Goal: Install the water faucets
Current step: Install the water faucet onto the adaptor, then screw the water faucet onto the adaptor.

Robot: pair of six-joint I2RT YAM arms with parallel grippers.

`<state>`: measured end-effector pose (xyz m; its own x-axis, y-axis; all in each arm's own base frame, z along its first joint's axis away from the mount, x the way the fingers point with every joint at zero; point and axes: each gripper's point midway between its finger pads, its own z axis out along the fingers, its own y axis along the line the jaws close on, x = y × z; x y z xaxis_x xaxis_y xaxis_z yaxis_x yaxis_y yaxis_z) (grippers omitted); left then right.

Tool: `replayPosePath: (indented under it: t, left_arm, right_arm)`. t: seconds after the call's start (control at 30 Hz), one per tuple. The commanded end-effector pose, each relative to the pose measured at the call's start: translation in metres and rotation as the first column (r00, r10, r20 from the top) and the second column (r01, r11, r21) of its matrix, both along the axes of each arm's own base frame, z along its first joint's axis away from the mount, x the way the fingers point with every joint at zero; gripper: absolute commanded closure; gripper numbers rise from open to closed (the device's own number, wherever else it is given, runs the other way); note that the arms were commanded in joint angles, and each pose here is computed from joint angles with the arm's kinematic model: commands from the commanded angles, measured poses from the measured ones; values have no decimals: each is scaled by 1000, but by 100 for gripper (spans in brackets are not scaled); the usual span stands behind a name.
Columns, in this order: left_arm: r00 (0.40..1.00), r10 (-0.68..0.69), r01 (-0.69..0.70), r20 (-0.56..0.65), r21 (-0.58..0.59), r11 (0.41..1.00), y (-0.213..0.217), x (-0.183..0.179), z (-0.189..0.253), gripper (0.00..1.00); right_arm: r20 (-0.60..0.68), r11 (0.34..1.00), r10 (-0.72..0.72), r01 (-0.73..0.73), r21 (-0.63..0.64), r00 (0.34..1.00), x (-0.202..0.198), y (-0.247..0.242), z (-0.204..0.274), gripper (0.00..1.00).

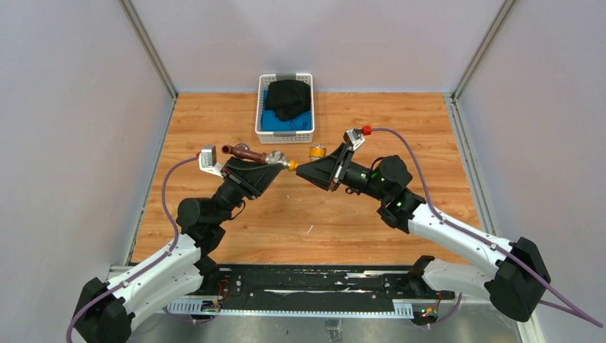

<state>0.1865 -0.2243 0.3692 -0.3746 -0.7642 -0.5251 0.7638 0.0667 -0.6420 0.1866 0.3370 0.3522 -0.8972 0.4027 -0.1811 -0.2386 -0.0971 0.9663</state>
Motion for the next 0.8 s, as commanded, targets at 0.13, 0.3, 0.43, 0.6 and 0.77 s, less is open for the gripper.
replayPosePath:
  t: [0.13, 0.3, 0.43, 0.6, 0.77]
  left_arm:
    - [996, -69, 72, 61, -41, 997, 2, -22, 29, 86]
    - [996, -71, 74, 57, -58, 996, 3, -22, 35, 71]
    - [997, -63, 66, 50, -68, 995, 5, -20, 36, 64]
    - [999, -48, 50, 26, -87, 995, 5, -15, 36, 54]
    - [999, -42, 42, 4, -83, 996, -1, -9, 33, 46]
  right_arm:
    - [254, 950, -278, 305, -74, 926, 45, -34, 16, 100]
    - [244, 948, -287, 311, -64, 926, 45, -35, 11, 100]
    - [212, 958, -260, 279, -63, 942, 43, -30, 5, 100]
    - [199, 961, -255, 271, -57, 946, 44, -28, 4, 100]
    - [204, 962, -253, 268, -49, 946, 43, -26, 5, 100]
